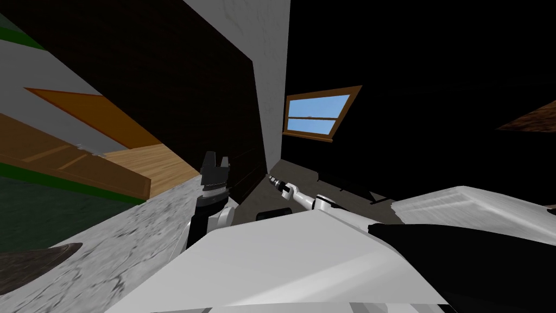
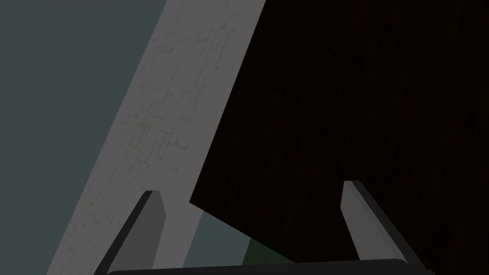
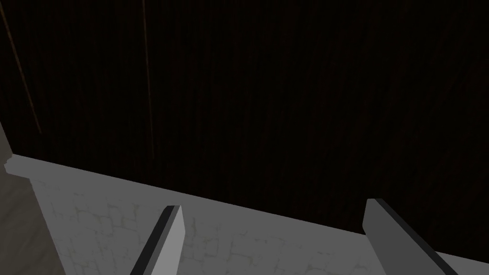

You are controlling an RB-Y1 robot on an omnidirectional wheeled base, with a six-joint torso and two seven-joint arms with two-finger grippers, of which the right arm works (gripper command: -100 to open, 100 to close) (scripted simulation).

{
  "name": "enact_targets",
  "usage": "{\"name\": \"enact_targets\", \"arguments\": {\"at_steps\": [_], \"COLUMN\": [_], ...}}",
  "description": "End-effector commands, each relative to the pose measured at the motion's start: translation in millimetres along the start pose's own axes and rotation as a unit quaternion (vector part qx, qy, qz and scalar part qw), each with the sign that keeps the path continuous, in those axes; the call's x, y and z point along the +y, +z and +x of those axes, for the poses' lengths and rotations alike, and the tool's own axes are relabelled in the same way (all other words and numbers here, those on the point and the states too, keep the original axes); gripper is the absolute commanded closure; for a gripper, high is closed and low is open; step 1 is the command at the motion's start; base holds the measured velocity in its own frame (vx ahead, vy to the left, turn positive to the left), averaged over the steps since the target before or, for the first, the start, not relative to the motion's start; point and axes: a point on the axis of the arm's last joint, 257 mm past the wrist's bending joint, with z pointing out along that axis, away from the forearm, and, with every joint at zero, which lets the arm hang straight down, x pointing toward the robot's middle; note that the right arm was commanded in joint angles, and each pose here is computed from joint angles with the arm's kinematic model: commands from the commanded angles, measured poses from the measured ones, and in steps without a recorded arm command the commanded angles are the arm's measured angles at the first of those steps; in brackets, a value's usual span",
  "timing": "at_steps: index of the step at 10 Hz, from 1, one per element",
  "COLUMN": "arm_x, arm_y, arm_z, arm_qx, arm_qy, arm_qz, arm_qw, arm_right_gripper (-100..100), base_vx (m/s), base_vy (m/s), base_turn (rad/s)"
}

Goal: Pull the door open

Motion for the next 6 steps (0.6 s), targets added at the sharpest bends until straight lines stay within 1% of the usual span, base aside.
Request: {"name": "enact_targets", "arguments": {"at_steps": [1, 2, 5, 6], "arm_x": [8.0, 14.0, 33.2, 40.3], "arm_y": [7.3, 11.4, 23.2, 27.2], "arm_z": [9.6, 17.2, 40.3, 48.5], "arm_qx": [0.004, 0.007, 0.015, 0.018], "arm_qy": [0.008, 0.013, 0.031, 0.037], "arm_qz": [-0.009, -0.015, -0.033, -0.040], "arm_qw": [0.9999, 0.9998, 0.9989, 0.9984], "arm_right_gripper": [-100, -100, -100, -100], "base_vx": [0.055, 0.074, 0.068, 0.062], "base_vy": [0.121, 0.136, 0.162, 0.085], "base_turn": [-0.005, -0.006, -0.006, 0.216]}}
